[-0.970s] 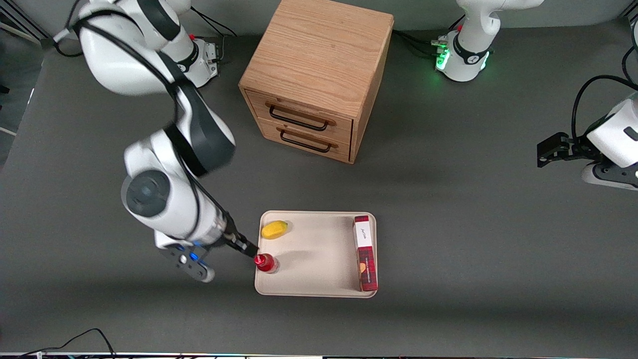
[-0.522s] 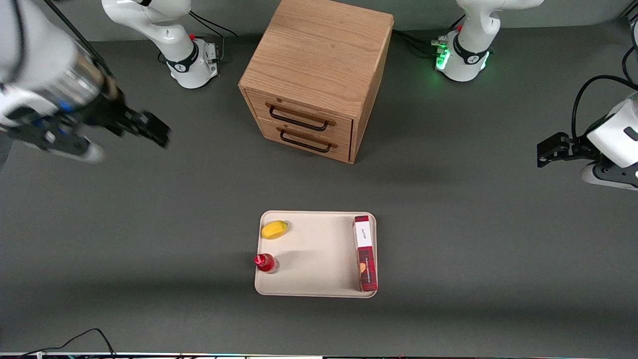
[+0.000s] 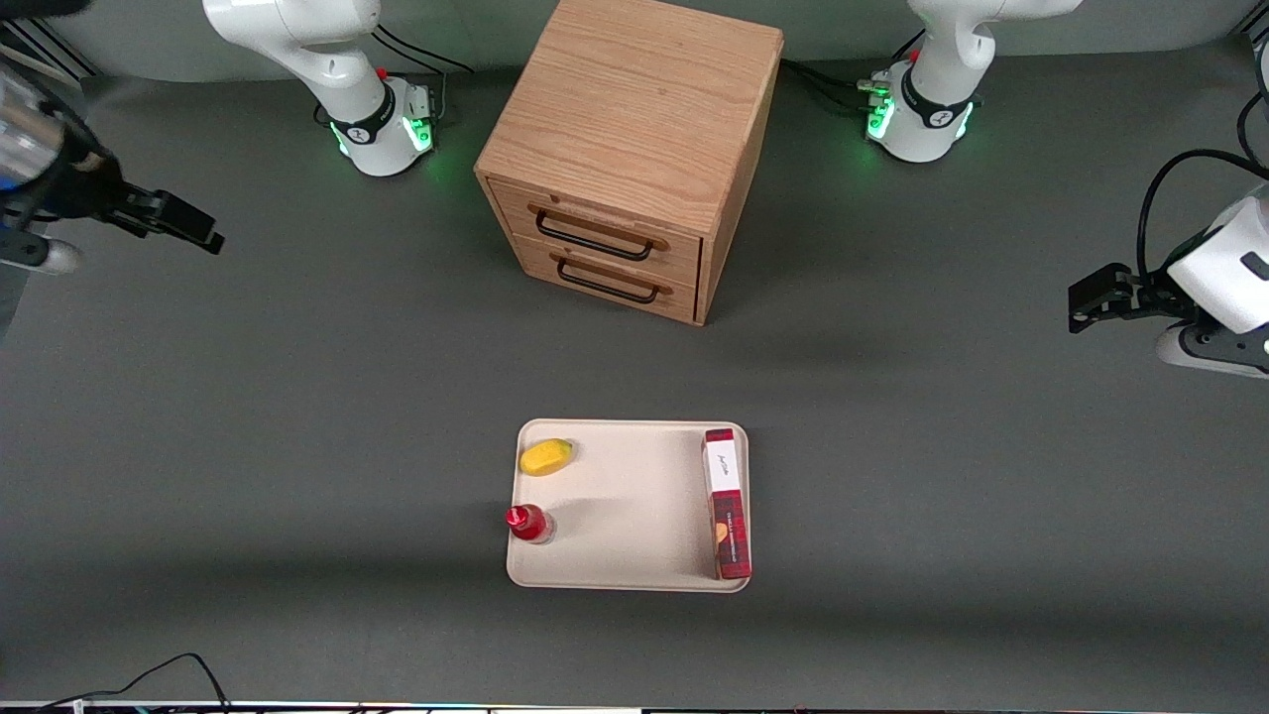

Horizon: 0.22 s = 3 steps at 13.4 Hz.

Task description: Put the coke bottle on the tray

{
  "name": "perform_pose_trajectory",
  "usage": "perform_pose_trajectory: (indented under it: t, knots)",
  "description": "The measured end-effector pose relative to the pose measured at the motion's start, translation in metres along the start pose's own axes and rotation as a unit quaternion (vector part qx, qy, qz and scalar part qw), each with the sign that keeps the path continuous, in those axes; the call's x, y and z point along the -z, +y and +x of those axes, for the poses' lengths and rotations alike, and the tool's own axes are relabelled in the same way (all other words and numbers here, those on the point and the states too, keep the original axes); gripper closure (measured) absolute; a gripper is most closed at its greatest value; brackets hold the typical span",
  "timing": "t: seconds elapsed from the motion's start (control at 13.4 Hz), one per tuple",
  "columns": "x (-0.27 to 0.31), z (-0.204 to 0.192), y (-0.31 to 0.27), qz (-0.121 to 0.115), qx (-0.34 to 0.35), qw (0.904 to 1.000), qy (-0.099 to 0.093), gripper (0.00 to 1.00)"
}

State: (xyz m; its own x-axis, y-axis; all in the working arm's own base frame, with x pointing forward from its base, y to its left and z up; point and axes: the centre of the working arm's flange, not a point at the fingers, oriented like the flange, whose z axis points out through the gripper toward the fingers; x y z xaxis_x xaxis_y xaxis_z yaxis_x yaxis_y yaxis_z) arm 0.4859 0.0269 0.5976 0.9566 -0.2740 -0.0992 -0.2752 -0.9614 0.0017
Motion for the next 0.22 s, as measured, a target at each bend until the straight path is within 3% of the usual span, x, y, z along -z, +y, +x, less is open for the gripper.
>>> perform_pose_trajectory:
  t: [0.22]
  knots:
    - [-0.008, -0.0098, -0.0041, 0.001, 0.007, 1.0, 0.006, 0.0]
